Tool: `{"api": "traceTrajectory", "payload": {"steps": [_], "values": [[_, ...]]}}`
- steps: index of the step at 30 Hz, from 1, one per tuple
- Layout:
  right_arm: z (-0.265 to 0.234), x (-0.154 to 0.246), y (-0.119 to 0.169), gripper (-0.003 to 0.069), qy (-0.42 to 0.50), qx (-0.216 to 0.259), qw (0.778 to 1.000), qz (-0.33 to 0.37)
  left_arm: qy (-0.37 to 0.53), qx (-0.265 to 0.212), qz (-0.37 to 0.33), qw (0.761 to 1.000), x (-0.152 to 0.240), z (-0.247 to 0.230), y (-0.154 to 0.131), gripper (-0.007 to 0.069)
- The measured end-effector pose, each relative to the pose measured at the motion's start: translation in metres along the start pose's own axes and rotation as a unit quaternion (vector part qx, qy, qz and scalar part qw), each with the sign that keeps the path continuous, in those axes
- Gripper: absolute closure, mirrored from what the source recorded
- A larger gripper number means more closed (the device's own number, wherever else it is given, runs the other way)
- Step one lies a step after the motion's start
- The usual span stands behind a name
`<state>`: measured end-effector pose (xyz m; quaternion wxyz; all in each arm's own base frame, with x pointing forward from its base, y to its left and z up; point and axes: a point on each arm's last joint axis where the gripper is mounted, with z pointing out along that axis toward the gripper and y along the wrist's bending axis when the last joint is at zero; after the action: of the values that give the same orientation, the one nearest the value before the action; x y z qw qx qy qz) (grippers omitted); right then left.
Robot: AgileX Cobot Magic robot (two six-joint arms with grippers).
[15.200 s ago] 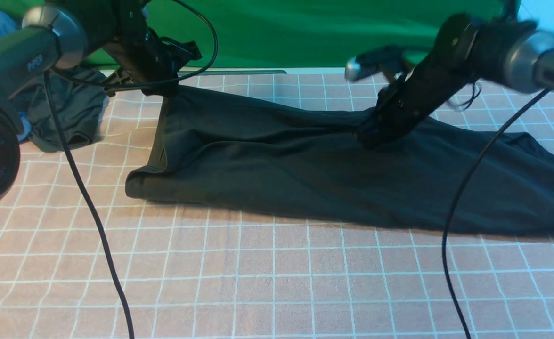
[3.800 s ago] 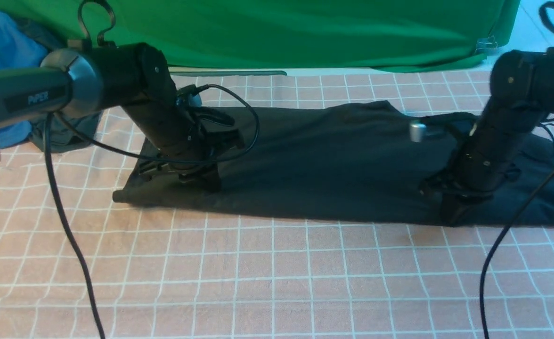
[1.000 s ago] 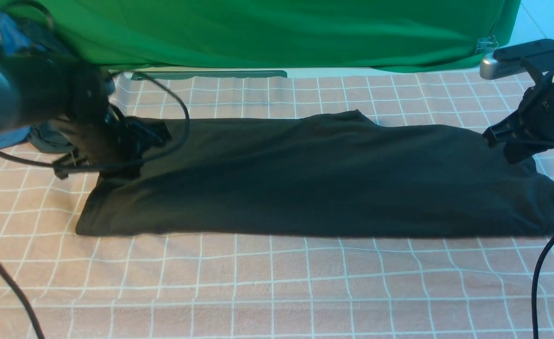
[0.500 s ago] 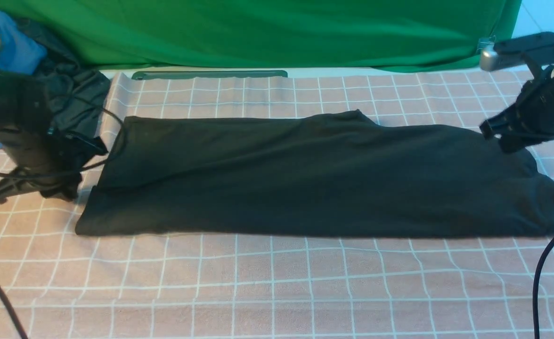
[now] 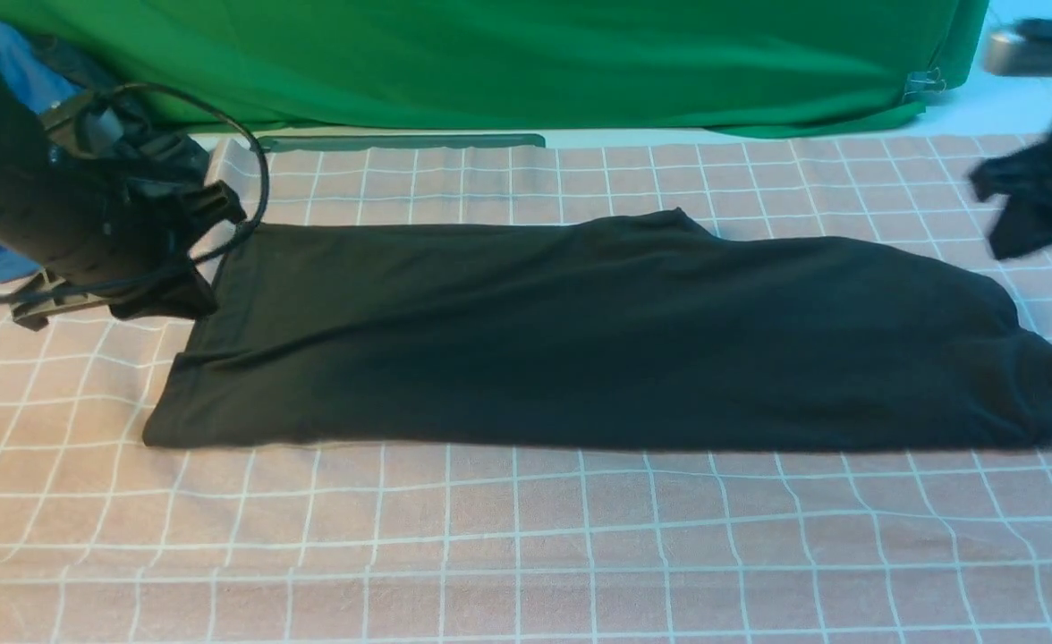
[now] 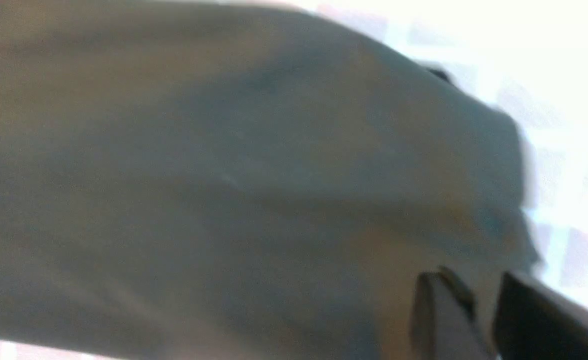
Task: Fold a long-sleeved shirt over a pink coffee tablecloth.
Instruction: 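Pull the folded dark garment lengthwise by its ends to straighten it flat on the table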
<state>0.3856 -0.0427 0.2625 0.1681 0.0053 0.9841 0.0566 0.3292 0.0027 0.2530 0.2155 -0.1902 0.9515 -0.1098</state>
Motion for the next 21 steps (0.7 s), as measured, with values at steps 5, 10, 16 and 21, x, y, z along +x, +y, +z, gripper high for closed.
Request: {"api": "traceTrajectory", "payload": {"steps": [5,10,16,21], "values": [[0.011,0.010,-0.024,0.0127,0.025,0.017,0.999,0.035,0.004,0.017,0.036,0.999,0.046,-0.016,-0.008,0.0612],[0.045,0.014,-0.020,0.0006,0.060,0.015,0.998,0.030,0.014,0.040,0.051,0.998,0.086,-0.022,-0.012,0.0612],[0.085,0.016,-0.020,0.0000,0.087,0.018,0.995,0.046,0.015,0.048,0.059,0.997,0.099,-0.030,-0.011,0.0612],[0.103,0.019,-0.023,0.0003,0.104,0.031,0.993,0.044,0.000,0.056,0.061,0.997,0.101,-0.040,-0.012,0.0612]]}}
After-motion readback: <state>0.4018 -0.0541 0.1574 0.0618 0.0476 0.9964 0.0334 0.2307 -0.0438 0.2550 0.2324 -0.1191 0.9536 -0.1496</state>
